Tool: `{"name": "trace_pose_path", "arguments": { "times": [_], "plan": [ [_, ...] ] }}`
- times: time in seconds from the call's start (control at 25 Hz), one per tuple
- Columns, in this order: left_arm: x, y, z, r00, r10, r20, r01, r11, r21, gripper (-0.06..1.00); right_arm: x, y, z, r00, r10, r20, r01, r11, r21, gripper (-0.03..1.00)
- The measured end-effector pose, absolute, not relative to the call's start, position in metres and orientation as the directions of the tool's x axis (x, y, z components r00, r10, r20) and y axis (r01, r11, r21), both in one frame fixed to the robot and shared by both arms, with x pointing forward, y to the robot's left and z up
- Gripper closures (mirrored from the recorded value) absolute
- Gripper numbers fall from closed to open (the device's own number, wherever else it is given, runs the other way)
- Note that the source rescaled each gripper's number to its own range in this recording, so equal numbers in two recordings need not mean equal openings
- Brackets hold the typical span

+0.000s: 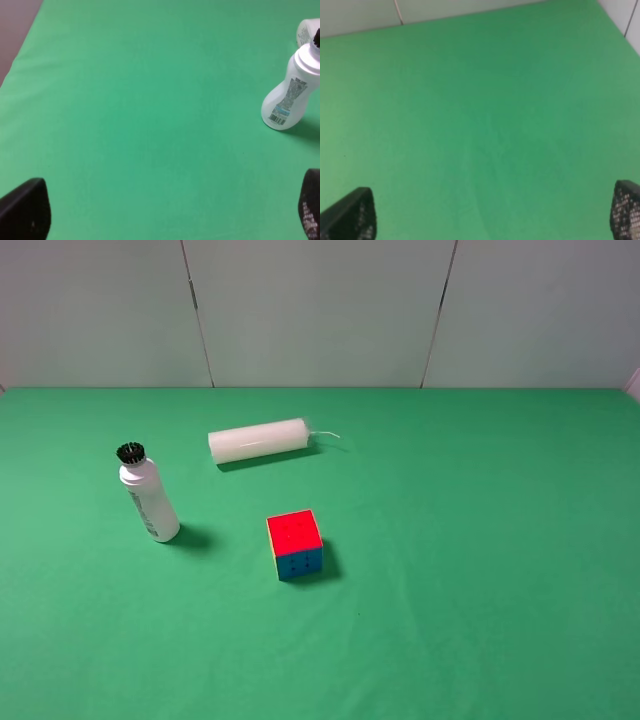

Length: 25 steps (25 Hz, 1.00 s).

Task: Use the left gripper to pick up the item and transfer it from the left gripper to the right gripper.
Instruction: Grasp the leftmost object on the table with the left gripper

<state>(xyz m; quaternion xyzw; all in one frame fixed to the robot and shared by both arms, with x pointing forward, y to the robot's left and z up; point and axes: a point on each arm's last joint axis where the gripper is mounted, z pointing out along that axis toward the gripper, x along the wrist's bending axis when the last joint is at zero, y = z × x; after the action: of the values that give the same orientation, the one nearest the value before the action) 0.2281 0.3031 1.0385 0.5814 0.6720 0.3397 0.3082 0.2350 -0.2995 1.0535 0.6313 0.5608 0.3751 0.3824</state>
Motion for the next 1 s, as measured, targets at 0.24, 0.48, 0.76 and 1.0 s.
{"name": "trace_pose_path", "arguments": {
  "times": [0.24, 0.48, 0.76, 1.0],
  "plan": [
    [0.2281, 0.3031, 1.0385, -0.134, 0.991, -0.019, 0.572, 0.093, 0.815, -0.06, 0.235, -0.2995, 1.0535, 0.09, 0.995, 0.045, 0.421, -0.079, 0.904, -0.03],
    [0.2281, 0.3031, 1.0385, -0.134, 0.991, -0.019, 0.572, 0.093, 0.815, -0.06, 0.235, -0.2995, 1.0535, 0.09, 0.995, 0.045, 0.421, -0.079, 0.904, -0.03],
    [0.2281, 0.3031, 1.0385, -0.134, 0.991, -0.019, 0.572, 0.093, 0.815, -0.06, 0.235, -0.2995, 1.0535, 0.09, 0.995, 0.045, 0.421, -0.079, 0.904, -0.03],
    [0.2279, 0.3027, 1.0387, -0.131, 0.991, -0.022, 0.572, 0.094, 0.815, -0.06, 0.235, -0.2995, 1.0535, 0.09, 0.995, 0.045, 0.421, -0.079, 0.904, -0.03]
  ]
}}
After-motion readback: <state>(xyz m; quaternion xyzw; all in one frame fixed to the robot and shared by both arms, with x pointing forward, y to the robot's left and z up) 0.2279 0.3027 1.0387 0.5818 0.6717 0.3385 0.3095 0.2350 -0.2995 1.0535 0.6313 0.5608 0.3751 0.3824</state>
